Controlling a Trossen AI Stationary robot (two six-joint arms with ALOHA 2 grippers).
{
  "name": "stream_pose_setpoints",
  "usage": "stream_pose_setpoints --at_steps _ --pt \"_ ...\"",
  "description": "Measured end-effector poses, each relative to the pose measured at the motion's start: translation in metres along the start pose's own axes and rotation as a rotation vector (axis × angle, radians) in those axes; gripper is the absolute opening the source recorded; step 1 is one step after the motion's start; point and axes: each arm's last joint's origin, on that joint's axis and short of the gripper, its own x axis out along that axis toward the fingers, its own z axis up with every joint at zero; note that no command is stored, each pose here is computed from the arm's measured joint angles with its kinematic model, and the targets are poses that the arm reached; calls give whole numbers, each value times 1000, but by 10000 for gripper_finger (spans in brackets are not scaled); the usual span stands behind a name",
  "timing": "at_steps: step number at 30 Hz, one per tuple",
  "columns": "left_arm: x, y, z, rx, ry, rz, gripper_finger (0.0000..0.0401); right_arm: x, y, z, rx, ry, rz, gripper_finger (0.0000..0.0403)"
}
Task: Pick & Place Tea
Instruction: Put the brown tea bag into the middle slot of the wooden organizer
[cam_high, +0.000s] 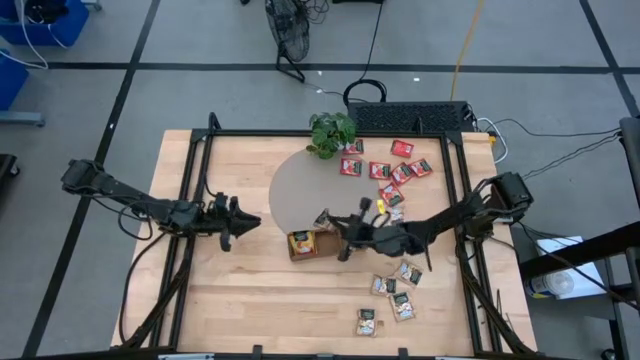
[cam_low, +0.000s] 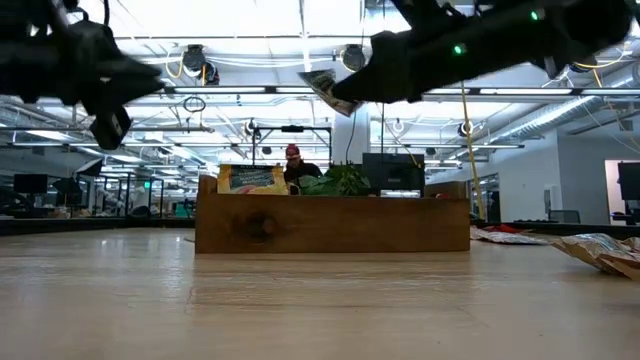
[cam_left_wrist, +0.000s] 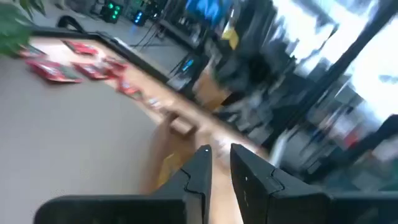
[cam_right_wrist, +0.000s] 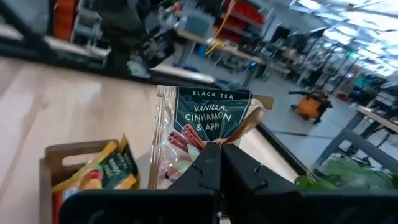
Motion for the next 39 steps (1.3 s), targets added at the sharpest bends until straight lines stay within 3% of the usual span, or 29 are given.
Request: stream_pose_setpoints --at_steps 4,17,24,31,39 --pt "0 -3 4 -121 -31 -27 62 -2 1 -8 53 -53 -17 0" --pt "0 -4 6 -74 -66 -26 62 11 -11 -14 95 -52 -41 0" --pt "-1 3 8 183 -154 184 63 12 -14 -13 95 -51 -75 0" --pt "-1 7 10 247 -187 272 63 16 -18 -17 111 -30 -90 0" --pt "-1 13 17 76 -297 356 63 16 -18 -18 56 -22 -85 0"
